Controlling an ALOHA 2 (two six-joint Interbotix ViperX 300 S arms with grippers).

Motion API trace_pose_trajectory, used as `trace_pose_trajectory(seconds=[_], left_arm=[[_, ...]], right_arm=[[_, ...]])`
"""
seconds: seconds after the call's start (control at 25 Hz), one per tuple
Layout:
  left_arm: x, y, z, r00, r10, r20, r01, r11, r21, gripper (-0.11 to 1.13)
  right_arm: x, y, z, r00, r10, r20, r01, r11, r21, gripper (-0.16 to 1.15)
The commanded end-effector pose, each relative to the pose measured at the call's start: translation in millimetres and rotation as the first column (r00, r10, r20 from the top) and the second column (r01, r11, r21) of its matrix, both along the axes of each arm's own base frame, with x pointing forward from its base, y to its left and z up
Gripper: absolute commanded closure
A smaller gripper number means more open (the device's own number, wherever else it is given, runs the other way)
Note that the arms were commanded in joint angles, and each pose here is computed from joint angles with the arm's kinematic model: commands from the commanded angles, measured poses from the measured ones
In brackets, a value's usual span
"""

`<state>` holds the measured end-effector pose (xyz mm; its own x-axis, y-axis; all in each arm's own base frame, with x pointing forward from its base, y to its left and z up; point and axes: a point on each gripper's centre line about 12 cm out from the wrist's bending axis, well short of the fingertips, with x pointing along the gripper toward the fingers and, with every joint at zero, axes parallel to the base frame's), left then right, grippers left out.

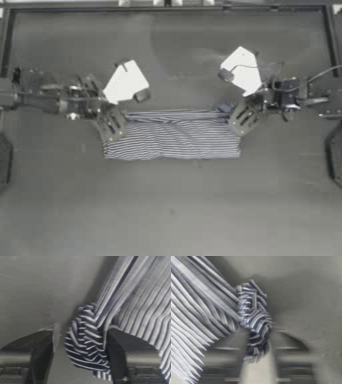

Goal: Fold shirt

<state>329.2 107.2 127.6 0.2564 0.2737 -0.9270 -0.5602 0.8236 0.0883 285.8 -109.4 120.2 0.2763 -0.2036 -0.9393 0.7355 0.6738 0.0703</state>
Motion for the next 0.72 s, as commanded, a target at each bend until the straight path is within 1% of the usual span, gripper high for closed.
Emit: trace_pose_trajectory(seconds=[0.04,0.08,0.12,0.32,0.48,0.56,0.64,0.72], left_arm=[[2,-1,38,0.994,-0.015,0.104,0.012,0.9993,0.037,0.18],[1,-1,43,0.993,-0.017,0.117,0.012,0.9991,0.041,0.18],[1,-1,48,0.991,-0.018,0.131,0.012,0.9988,0.046,0.19],[-3,1,72,0.981,-0.040,0.187,0.023,0.9955,0.092,0.22],[-6,2,83,0.976,-0.063,0.209,0.036,0.9911,0.128,0.23],[-6,2,88,0.972,-0.067,0.224,0.037,0.9900,0.136,0.23],[-7,1,94,0.967,-0.070,0.243,0.036,0.9893,0.141,0.23],[-8,1,101,0.960,-0.076,0.270,0.037,0.9885,0.147,0.23]], right_arm=[[9,-3,15,0.999,0.001,0.055,-0.001,0.9999,-0.012,-0.06],[11,-3,19,0.998,-0.006,0.069,0.006,0.9999,-0.008,-0.01],[13,-3,22,0.997,-0.008,0.080,0.009,0.9999,-0.008,0.00],[17,-4,36,0.992,-0.028,0.122,0.028,0.9996,0.003,-0.01],[17,-2,49,0.987,-0.052,0.150,0.050,0.9986,0.021,-0.01],[14,-1,59,0.983,-0.064,0.170,0.061,0.9978,0.025,-0.01],[10,1,67,0.978,-0.086,0.190,0.079,0.9960,0.041,-0.01],[7,6,75,0.969,-0.110,0.220,0.097,0.9930,0.068,-0.01]])
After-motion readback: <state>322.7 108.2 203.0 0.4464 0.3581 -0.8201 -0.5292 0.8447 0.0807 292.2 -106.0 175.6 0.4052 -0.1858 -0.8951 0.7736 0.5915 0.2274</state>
